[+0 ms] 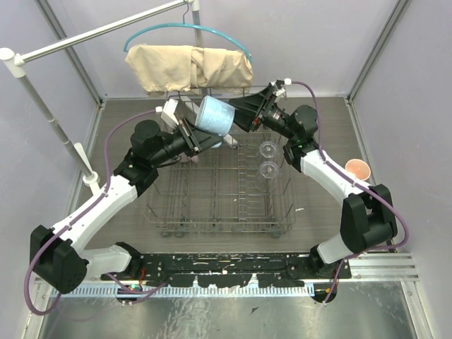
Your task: Load the cups into the dish rack
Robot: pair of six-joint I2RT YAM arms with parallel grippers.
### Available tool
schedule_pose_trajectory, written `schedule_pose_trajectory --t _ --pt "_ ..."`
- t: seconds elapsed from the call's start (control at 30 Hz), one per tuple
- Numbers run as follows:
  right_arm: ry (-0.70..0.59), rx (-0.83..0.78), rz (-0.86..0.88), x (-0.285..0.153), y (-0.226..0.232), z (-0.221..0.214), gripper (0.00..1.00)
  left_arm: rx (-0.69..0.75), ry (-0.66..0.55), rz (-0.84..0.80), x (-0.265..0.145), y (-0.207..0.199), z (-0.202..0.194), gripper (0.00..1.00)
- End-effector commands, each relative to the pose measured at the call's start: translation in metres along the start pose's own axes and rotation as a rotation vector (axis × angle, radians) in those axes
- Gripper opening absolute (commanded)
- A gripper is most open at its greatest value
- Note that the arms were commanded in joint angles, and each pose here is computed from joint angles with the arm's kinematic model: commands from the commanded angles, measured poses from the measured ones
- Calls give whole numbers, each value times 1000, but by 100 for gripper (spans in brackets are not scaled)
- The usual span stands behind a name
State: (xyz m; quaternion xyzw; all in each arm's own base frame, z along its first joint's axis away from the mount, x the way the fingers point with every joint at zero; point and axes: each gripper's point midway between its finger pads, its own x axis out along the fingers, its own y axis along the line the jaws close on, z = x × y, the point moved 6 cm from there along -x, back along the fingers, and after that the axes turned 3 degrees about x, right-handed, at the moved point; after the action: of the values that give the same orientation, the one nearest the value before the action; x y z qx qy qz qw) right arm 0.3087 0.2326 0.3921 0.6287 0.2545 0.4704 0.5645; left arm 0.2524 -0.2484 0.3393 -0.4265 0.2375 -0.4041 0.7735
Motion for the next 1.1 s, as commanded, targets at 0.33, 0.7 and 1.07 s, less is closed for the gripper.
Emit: schedule_pose_trajectory --t 0.33,0.7,1.07 --pt "-58 -347 -411 -36 -7 8 66 155 -262 389 -93 -17 18 0" --pt "-95 -499 -611 -89 -2 13 67 159 -299 824 -107 -3 6 0" --pt "-119 -596 -676 -111 16 9 68 164 -290 1147 -75 14 -21 0"
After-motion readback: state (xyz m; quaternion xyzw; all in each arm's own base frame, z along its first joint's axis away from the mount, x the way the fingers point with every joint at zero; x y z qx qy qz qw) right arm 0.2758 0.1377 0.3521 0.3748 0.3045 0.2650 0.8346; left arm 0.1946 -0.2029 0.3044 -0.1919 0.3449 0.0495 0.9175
